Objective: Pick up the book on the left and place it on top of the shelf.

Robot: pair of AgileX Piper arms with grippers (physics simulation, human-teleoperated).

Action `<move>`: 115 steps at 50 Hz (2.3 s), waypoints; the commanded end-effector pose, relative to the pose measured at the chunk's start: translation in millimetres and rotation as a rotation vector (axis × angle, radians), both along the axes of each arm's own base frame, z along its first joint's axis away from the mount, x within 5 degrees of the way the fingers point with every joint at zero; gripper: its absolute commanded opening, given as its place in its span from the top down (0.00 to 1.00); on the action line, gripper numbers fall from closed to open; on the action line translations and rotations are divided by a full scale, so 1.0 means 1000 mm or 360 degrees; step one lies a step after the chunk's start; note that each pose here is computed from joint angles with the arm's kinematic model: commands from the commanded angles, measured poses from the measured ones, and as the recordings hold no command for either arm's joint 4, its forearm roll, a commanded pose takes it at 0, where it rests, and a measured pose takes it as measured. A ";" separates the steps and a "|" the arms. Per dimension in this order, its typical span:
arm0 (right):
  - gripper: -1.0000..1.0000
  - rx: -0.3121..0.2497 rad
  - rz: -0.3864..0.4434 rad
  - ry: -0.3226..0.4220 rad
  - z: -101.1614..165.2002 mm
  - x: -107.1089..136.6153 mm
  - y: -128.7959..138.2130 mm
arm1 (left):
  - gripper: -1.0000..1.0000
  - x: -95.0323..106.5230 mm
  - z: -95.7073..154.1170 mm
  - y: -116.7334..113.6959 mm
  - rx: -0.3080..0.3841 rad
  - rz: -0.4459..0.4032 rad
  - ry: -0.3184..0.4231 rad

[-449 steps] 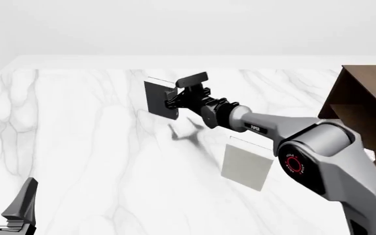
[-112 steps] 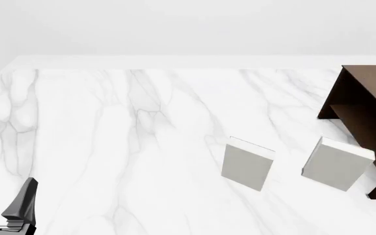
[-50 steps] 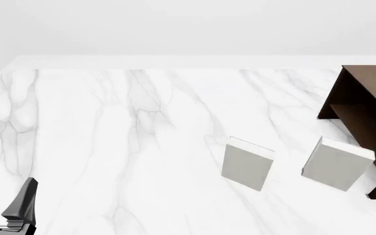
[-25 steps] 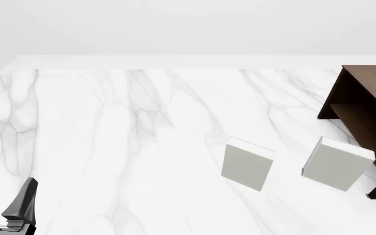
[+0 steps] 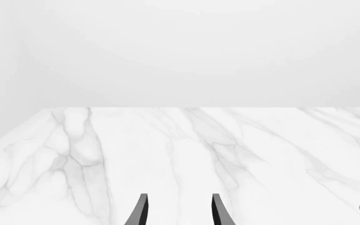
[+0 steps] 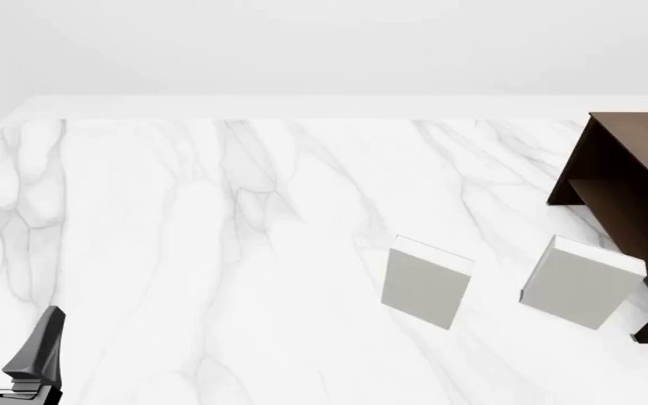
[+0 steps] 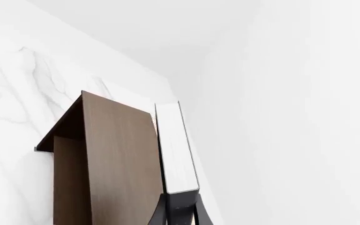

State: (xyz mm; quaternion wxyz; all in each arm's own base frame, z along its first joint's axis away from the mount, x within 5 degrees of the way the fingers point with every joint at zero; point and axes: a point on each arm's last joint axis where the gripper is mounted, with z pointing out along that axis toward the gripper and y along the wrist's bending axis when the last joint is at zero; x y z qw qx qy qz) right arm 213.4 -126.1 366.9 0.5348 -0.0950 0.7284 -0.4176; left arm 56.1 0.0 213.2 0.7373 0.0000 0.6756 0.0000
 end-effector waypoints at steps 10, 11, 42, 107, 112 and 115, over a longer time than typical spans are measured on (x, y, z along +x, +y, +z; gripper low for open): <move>1.00 -0.0002 -0.0063 -0.0037 -0.004 0.012 -0.019 | 0.00 0.000 0.000 0.000 0.0000 0.0000 0.0000; 1.00 -0.0002 -0.0063 -0.0037 -0.004 0.012 -0.019 | 0.00 0.000 0.000 0.000 0.0000 0.0000 0.0000; 1.00 -0.0015 -0.0103 -0.0002 -0.020 0.026 -0.037 | 0.00 0.000 0.000 0.000 0.0000 0.0000 0.0000; 1.00 0.0028 -0.0139 0.0105 -0.058 0.050 -0.063 | 0.00 0.000 0.000 0.000 0.0000 0.0000 0.0000; 1.00 0.0041 -0.0138 0.0111 -0.063 0.051 -0.063 | 0.00 0.000 0.000 0.000 0.0000 0.0000 0.0000; 1.00 0.0051 -0.0133 0.0116 -0.066 0.052 -0.063 | 0.00 0.000 0.000 0.000 0.0000 0.0000 0.0000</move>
